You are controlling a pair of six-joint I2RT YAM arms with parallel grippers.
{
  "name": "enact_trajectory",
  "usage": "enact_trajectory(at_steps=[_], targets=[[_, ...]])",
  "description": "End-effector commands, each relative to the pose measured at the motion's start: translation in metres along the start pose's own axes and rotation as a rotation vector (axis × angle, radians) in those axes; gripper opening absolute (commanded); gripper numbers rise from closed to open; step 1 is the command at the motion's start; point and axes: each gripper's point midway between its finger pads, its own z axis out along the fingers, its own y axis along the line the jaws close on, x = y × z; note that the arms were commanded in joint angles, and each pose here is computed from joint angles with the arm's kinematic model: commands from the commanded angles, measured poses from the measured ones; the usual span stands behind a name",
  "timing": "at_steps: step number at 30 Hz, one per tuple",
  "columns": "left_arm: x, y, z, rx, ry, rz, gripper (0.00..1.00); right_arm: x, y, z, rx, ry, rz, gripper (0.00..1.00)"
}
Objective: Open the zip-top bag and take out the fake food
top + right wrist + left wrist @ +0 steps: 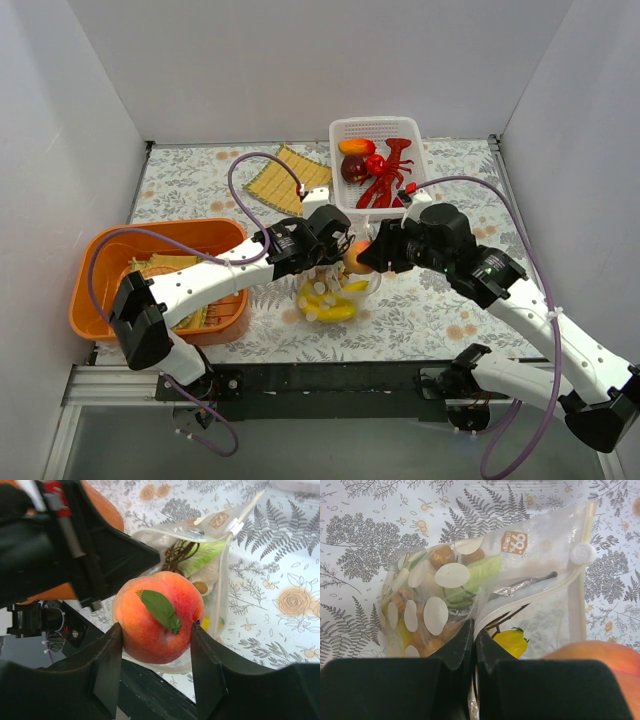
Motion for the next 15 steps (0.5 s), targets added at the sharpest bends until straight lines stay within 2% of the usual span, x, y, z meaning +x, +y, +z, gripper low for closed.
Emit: enact_trajectory(at_steps=[1, 5, 10, 15], targets=[[-0.006, 0.002, 0.000, 0.038, -0.009, -0.037, 0.00, -0.035, 0.027, -0.022, -0.072, -0.092, -0.040, 0.17], [-0.005, 0.004, 0.002, 0.047, -0.005, -0.046, 0.00, -0.035, 0.029, -0.025, -0.084, -0.091, -0.039, 0.17], [-0.002, 0.007, 0.004, 0.054, 0.003, -0.059, 0.00, -0.052, 0.022, -0.030, -0.020, -0.147, -0.056, 0.17], [0.003, 0.014, 0.006, 0.049, 0.018, -0.064, 0.00, -0.100, 0.016, -0.034, 0.076, -0.230, -0.089, 0.17]])
